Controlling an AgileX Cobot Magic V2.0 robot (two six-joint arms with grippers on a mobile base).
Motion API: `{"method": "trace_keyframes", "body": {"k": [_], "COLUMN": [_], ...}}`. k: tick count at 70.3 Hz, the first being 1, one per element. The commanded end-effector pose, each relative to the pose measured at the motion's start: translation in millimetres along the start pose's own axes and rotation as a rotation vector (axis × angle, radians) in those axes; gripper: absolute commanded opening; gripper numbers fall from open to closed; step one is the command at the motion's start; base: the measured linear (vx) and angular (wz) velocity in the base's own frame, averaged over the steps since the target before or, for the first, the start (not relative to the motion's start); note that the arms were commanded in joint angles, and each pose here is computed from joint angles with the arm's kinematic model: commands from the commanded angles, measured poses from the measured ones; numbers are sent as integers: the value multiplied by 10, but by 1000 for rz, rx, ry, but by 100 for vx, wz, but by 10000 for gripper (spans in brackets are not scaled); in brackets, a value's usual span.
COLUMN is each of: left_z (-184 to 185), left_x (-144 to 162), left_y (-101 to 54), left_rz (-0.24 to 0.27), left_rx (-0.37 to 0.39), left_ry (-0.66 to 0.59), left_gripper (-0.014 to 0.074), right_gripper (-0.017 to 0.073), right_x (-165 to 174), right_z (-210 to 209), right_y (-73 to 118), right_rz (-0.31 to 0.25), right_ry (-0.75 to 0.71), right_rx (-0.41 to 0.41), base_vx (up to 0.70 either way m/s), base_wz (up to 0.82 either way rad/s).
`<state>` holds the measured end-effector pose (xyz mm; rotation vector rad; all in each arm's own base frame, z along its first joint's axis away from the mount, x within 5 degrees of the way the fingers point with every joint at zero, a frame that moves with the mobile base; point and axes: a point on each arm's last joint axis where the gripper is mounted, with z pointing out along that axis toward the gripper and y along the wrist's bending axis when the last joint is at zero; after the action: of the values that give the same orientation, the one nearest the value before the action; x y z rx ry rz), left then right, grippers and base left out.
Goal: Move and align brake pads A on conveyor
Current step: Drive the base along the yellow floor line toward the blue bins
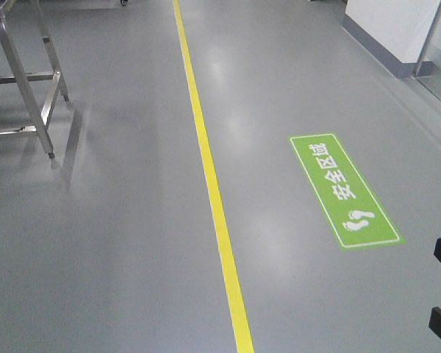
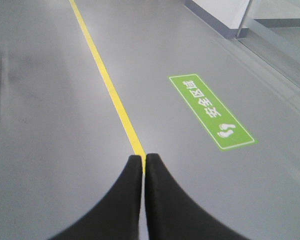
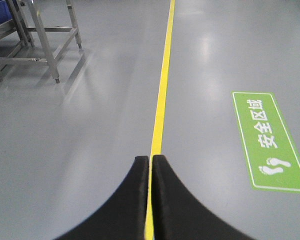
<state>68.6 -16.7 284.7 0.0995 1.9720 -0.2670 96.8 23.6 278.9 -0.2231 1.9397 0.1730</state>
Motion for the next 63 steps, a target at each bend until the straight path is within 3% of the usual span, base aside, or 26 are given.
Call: {"method": "trace_keyframes", "body": {"k": [1,63], "left_z": [-22,-22], "left_x": [-113,-111], "left_y": [-30,-30], "left_rz": [1,1], "left_rx": [27,26], "left_ry": [-73,-71], "left_gripper": [-6,-6], "right_gripper": [-6,-6], "right_x": [-147,-147], "right_z": [-31,-31], "right_y": [-7,-7], "right_rz": [-10,-10], "right_ry": [-97,-97], "right_rx": [10,10], "base_vx": [55,59], "base_wz": [5,5]}}
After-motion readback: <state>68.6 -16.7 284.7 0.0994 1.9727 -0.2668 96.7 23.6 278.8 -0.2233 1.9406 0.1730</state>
